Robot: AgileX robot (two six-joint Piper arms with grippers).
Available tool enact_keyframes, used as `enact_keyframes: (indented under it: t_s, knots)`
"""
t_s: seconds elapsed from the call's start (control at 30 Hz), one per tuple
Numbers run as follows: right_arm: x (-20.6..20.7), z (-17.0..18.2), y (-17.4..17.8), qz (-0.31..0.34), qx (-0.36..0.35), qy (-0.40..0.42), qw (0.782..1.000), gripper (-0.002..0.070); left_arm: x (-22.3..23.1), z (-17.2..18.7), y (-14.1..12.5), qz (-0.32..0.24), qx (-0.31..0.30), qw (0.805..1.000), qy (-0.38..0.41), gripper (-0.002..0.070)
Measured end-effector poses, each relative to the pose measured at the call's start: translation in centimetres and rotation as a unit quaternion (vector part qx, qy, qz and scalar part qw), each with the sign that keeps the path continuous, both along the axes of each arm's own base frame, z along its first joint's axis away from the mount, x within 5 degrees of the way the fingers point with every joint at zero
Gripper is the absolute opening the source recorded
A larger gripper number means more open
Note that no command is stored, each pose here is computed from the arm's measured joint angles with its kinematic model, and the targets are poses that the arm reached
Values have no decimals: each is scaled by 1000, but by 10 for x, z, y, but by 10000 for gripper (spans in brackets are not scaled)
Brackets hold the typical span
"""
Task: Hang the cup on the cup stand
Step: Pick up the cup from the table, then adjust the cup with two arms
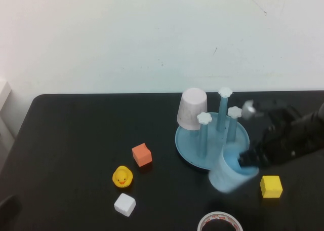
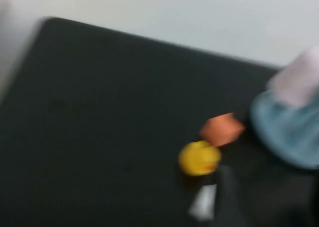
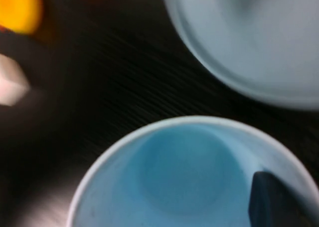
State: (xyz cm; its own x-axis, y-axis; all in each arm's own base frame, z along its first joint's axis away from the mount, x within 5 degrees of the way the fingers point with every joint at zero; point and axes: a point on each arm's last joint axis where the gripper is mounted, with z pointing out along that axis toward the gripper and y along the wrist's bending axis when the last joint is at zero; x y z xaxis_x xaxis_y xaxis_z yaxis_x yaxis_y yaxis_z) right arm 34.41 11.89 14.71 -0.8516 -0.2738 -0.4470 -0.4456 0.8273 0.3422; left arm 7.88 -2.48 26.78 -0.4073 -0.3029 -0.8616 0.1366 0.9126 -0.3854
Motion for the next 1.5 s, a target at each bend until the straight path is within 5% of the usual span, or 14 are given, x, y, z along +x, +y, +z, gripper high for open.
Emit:
enact_keyframes:
  t_s: [0.13, 0.3, 0.4, 0.67, 0.87, 1.1, 1.5]
  knots:
    - [-13, 57, 18, 39, 39, -87, 995, 29, -1, 10, -12, -21, -168, 986, 4, 610]
    - [-43, 126, 54, 119, 121, -229, 959, 29, -3, 30, -21, -37, -420, 907, 15, 683]
    - [-67, 163, 81, 173, 178, -334, 909, 29, -3, 38, -19, -38, -491, 870, 5, 689]
    - [-117, 199, 142, 316, 196, -460, 806, 29, -3, 41, -18, -32, -542, 840, 14, 692]
    - [-130, 225, 163, 338, 177, -526, 760, 29, -3, 41, -19, -30, -568, 822, 32, 692]
    - [-132, 237, 175, 343, 189, -543, 743, 29, -3, 42, -19, -26, -598, 799, 51, 693]
    - [-145, 210, 220, 388, 202, -508, 742, 29, -2, 41, -17, -11, -607, 793, 49, 693]
